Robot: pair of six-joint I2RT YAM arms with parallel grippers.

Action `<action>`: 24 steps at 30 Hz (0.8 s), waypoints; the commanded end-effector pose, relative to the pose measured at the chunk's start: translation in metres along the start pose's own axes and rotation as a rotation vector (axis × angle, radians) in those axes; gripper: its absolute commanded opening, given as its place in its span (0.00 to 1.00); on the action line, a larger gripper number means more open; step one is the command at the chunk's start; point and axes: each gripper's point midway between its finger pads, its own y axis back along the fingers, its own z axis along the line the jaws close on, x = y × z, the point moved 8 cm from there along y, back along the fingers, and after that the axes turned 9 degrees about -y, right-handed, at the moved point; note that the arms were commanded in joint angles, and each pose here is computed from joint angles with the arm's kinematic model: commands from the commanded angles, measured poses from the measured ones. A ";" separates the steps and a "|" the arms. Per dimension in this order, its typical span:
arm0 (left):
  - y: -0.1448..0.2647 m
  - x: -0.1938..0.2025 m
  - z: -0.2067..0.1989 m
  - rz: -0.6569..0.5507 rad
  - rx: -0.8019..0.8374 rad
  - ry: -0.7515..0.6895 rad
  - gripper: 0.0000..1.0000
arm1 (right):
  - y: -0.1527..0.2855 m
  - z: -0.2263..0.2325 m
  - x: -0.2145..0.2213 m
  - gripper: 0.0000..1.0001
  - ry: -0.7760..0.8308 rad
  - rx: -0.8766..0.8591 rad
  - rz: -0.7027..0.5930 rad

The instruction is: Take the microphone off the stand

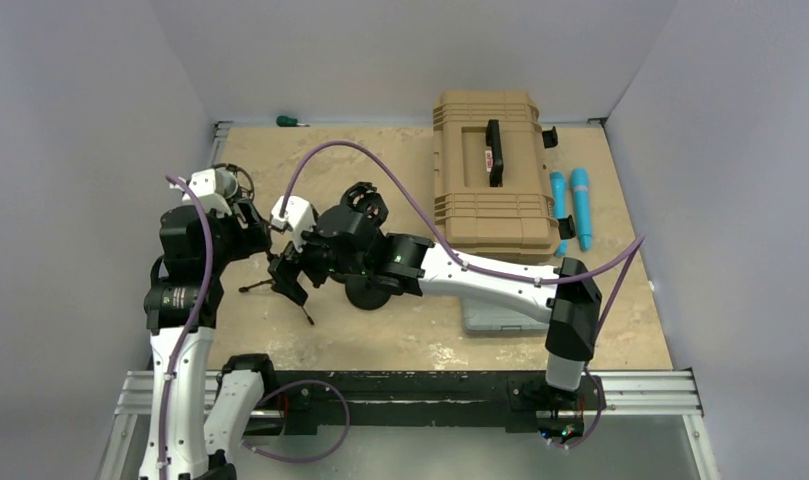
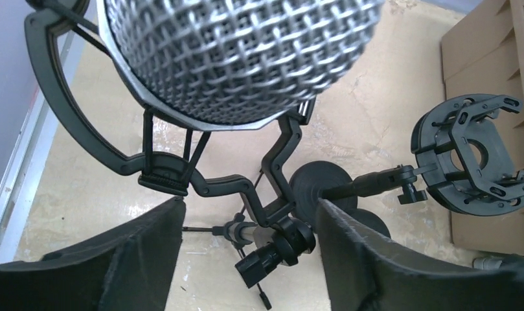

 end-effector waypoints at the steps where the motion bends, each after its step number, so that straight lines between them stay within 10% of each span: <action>1: 0.006 -0.009 0.003 -0.092 -0.020 -0.010 0.76 | -0.004 0.000 -0.019 0.93 0.153 -0.084 -0.111; 24: 0.074 -0.127 -0.002 -0.382 -0.122 0.166 0.87 | -0.031 -0.053 -0.011 0.77 0.306 -0.170 -0.035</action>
